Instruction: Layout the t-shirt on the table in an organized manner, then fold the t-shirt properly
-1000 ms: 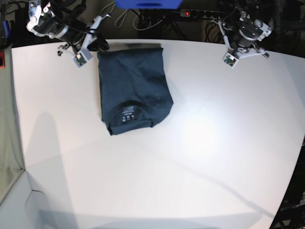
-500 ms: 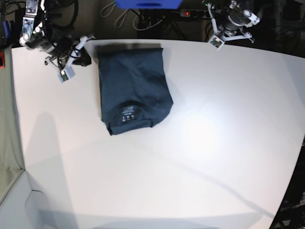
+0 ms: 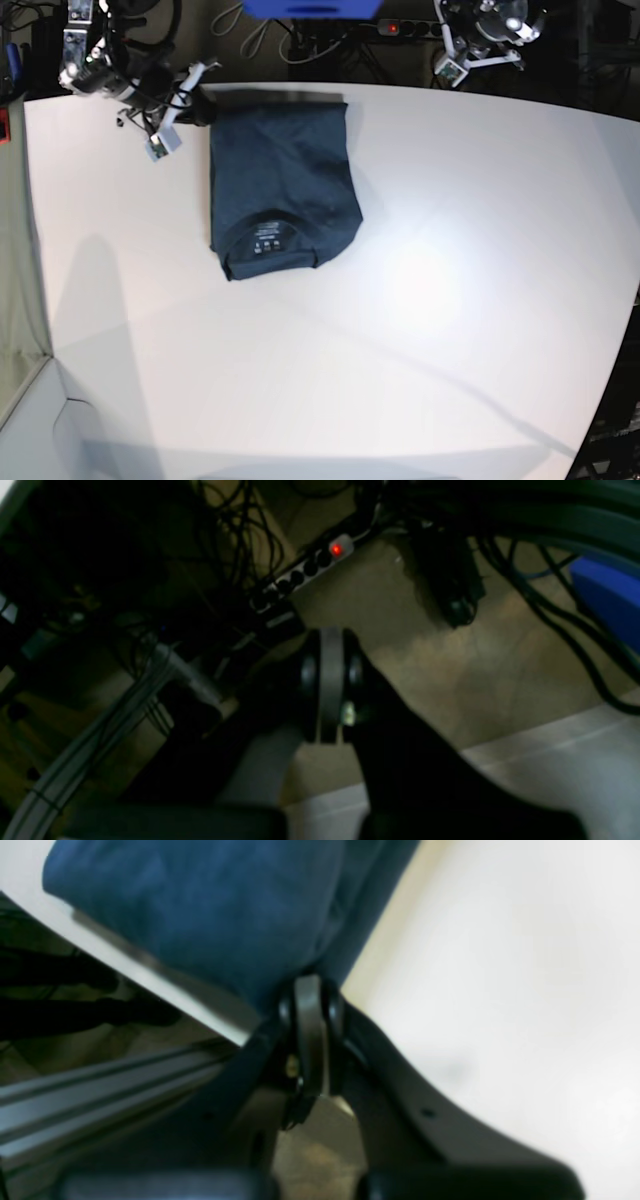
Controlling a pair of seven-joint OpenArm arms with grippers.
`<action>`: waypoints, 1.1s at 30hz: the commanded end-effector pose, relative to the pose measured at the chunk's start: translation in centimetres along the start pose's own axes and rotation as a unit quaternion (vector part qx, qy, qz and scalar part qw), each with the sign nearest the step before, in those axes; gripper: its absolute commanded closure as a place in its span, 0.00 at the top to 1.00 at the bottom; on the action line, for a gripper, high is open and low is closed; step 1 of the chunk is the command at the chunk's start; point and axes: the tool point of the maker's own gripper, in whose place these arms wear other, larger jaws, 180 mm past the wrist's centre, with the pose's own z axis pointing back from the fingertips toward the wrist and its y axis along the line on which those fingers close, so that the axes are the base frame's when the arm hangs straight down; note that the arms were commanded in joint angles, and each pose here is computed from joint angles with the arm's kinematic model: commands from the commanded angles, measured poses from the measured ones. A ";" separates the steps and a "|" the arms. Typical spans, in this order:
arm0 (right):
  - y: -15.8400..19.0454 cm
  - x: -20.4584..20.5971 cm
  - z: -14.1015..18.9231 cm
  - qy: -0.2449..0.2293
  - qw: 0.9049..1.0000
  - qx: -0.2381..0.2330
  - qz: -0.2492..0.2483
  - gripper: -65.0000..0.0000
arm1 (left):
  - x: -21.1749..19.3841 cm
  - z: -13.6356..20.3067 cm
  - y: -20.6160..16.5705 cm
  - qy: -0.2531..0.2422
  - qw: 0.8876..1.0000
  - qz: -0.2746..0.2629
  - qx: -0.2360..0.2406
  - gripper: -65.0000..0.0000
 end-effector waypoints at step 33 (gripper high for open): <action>1.3 -11.4 3.6 0.052 0.992 -0.011 -0.115 0.00 | -2.1 -11.3 -3.1 0.015 0.983 0.119 -0.140 0.00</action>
